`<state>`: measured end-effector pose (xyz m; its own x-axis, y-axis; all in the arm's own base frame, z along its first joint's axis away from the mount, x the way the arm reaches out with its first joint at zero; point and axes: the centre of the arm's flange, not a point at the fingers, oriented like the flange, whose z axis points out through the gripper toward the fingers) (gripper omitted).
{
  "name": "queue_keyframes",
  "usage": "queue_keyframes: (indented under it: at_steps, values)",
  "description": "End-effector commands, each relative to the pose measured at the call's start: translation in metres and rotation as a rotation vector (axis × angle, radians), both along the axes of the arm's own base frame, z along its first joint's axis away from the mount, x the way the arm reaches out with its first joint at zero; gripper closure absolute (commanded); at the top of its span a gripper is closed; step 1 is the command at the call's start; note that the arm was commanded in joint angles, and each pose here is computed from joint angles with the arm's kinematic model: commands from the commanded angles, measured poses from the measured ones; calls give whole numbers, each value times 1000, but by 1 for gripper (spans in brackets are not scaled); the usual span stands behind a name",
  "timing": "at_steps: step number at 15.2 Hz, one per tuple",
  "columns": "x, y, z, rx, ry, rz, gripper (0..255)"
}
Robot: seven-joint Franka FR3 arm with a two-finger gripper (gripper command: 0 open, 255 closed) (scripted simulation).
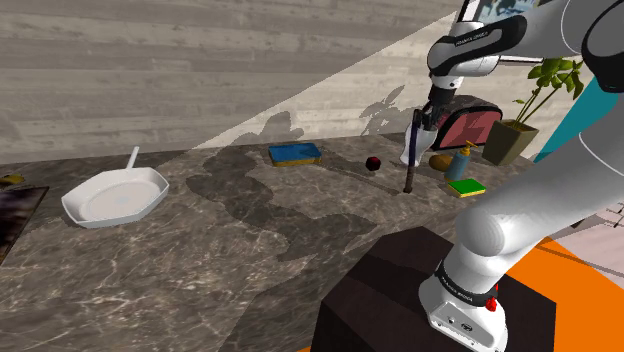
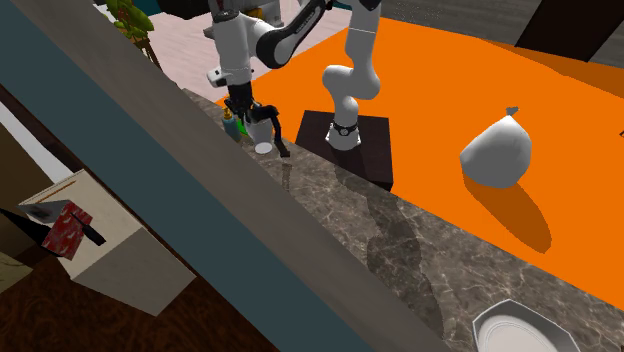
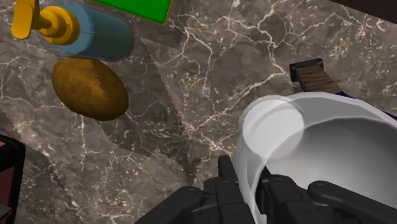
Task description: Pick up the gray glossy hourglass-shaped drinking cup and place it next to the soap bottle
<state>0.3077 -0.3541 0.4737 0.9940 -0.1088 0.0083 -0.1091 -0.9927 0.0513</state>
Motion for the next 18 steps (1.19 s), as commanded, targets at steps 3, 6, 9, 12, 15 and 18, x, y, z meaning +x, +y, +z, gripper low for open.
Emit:
queue_keyframes:
  at_steps: [3, 6, 9, 12, 15, 18]
  values:
    - [0, 0, -21, -1, -1, 0, 255]
    - [0, 0, -37, -1, -1, 0, 255]
    - [0, 0, -53, -1, -1, 0, 255]
    - [0, 0, -68, -1, -1, 0, 255]
    - [0, 0, -84, -1, -1, 0, 255]
    - [0, 0, -90, -1, -1, 0, 255]
